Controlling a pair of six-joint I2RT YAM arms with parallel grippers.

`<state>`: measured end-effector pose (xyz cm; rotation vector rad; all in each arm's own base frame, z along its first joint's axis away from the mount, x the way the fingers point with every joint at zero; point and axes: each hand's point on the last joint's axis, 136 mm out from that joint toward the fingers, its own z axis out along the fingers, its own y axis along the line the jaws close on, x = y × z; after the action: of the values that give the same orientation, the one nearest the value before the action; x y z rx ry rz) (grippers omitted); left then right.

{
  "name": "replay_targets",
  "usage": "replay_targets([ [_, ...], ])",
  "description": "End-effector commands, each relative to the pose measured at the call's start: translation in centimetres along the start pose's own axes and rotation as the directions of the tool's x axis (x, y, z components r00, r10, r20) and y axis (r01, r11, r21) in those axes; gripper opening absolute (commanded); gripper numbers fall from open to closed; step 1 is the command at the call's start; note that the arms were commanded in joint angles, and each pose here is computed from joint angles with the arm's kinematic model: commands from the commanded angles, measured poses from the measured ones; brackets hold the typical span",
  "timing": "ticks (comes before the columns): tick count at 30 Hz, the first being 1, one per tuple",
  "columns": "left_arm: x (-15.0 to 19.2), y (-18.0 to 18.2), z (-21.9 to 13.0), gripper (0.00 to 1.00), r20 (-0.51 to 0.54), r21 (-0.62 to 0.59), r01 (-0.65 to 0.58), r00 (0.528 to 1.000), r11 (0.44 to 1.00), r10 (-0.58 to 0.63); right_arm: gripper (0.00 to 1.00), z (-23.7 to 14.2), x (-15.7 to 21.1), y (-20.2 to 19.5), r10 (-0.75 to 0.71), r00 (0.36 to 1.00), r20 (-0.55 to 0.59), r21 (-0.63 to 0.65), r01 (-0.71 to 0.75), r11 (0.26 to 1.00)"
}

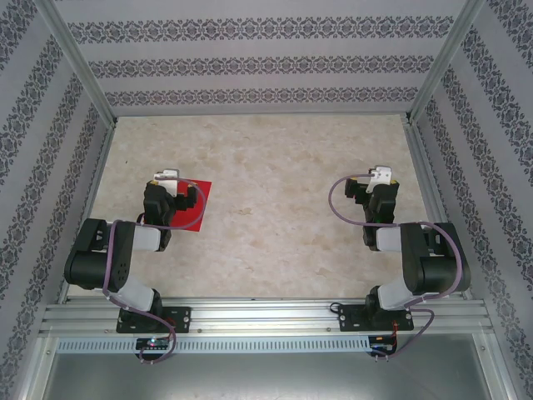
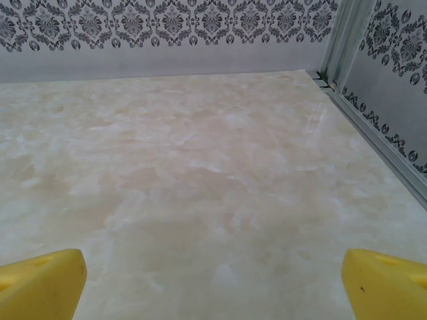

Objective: Fold a paper plane with a square sheet of paper (pick it up from the middle)
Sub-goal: Move the square sheet of paper to the center of the table.

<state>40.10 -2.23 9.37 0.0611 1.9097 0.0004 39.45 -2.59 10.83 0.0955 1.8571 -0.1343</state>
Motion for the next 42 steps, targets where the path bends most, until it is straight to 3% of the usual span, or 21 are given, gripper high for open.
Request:
replay_targets([
  [1, -1.0, 0.3, 0.2, 1.00, 0.023, 0.000, -0.007, 1.000, 1.000, 0.007, 0.98, 0.0, -2.0, 0.6, 0.012, 0.998, 0.057, -0.029, -0.010, 1.000],
  [25, -1.3, 0.2, -0.3, 1.00, 0.044, 0.002, -0.006, 0.999, 1.000, 0.006, 0.98, -0.7, -2.2, 1.4, -0.014, 0.996, 0.085, -0.067, 0.019, 0.998],
  [28, -2.7, 0.8, -1.1, 1.00, 0.054, -0.025, 0.013, 0.998, 1.000, -0.012, 0.98, -0.6, -3.4, 1.6, -0.014, 0.996, 0.091, -0.069, 0.020, 0.997],
  [31, -3.8, 2.9, -1.9, 1.00, -0.006, -0.055, 0.136, 0.991, 0.989, -0.136, 0.98, -0.3, -3.6, 2.9, -0.015, 0.995, -0.096, -0.139, 0.001, 0.990],
  [35, -6.9, 4.9, -3.6, 1.00, 0.028, -0.088, 0.268, 0.964, 0.959, -0.266, 0.98, -2.2, -6.7, 5.3, -0.027, 0.998, -0.062, -0.168, 0.016, 0.986],
  [38, -7.8, 6.4, -4.1, 1.00, -0.103, -0.217, 0.345, 0.922, 0.913, -0.373, 0.98, -4.0, -10.0, 7.5, -0.030, 0.997, -0.071, -0.227, 0.013, 0.974],
  [40, -7.9, 5.6, -4.1, 1.00, -0.196, -0.207, 0.362, 0.895, 0.909, -0.401, 0.98, -4.8, -11.9, 8.0, 0.055, 0.993, -0.105, -0.232, -0.078, 0.970],
  [42, -7.3, 4.2, -4.0, 1.00, -0.259, -0.166, 0.455, 0.836, 0.875, -0.484, 0.98, -5.3, -12.7, 8.3, 0.204, 0.960, -0.193, -0.217, -0.244, 0.945],
])
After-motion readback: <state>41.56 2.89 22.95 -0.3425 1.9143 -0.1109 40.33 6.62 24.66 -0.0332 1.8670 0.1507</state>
